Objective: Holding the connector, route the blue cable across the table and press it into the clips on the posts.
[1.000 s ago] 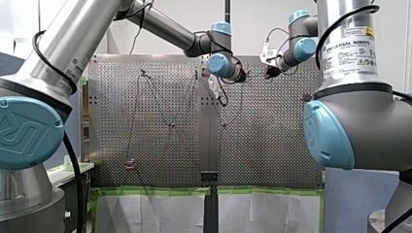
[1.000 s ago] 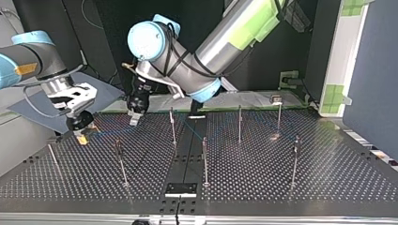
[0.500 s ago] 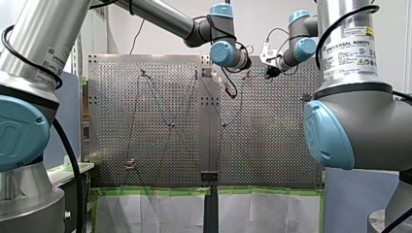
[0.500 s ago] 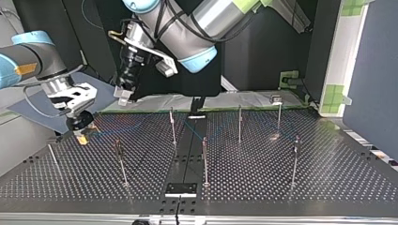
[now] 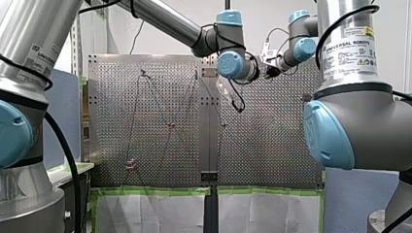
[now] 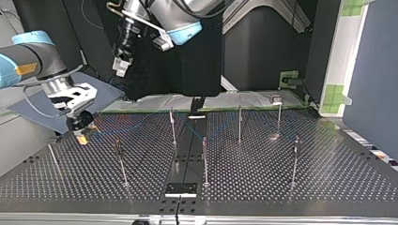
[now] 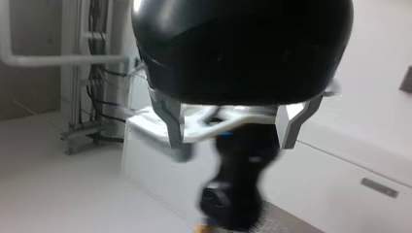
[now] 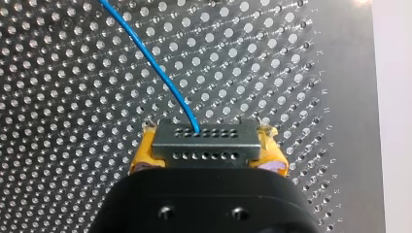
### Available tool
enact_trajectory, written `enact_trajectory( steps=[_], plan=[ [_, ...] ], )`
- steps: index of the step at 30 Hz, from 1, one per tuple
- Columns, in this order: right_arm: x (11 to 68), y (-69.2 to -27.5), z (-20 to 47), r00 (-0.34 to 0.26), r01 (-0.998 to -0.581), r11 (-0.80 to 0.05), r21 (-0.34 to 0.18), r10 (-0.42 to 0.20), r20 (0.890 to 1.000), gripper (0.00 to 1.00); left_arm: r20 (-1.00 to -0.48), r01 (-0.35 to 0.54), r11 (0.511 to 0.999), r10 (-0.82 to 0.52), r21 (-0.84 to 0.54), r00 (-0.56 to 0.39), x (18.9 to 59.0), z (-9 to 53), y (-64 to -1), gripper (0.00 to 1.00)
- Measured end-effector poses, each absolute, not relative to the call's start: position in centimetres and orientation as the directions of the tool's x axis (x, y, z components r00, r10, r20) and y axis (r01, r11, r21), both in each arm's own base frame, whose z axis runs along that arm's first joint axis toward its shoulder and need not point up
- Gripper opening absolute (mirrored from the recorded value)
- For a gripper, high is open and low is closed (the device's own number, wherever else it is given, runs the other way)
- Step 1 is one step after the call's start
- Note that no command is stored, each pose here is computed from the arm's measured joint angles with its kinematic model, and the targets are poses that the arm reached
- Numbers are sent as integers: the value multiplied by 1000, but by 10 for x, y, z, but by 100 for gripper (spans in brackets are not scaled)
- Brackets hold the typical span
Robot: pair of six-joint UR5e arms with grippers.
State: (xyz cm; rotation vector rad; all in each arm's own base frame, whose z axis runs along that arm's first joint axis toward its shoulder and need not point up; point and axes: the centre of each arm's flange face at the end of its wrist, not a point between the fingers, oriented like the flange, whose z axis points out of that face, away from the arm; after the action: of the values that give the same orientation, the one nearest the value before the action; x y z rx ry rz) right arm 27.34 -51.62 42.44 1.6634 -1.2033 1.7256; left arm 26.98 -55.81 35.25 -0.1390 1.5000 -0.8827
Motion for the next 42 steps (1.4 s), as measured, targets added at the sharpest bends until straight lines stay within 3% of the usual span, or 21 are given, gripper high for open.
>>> enact_trajectory(
  steps=[16, 26, 42],
  plan=[
    [273, -516, 424, -167, -813, -514, -272, -242, 956, 0, -773, 337, 696, -578, -634, -261, 207, 227, -569, 98],
    [273, -516, 424, -167, -813, -514, -272, -242, 956, 0, -823, 221, 795, -526, -565, -215, 240, 147, -530, 98],
    [273, -516, 424, -167, -813, -514, -272, -242, 956, 0, -909, 198, 906, -318, -375, -269, 275, 29, -460, 98]
  ],
)
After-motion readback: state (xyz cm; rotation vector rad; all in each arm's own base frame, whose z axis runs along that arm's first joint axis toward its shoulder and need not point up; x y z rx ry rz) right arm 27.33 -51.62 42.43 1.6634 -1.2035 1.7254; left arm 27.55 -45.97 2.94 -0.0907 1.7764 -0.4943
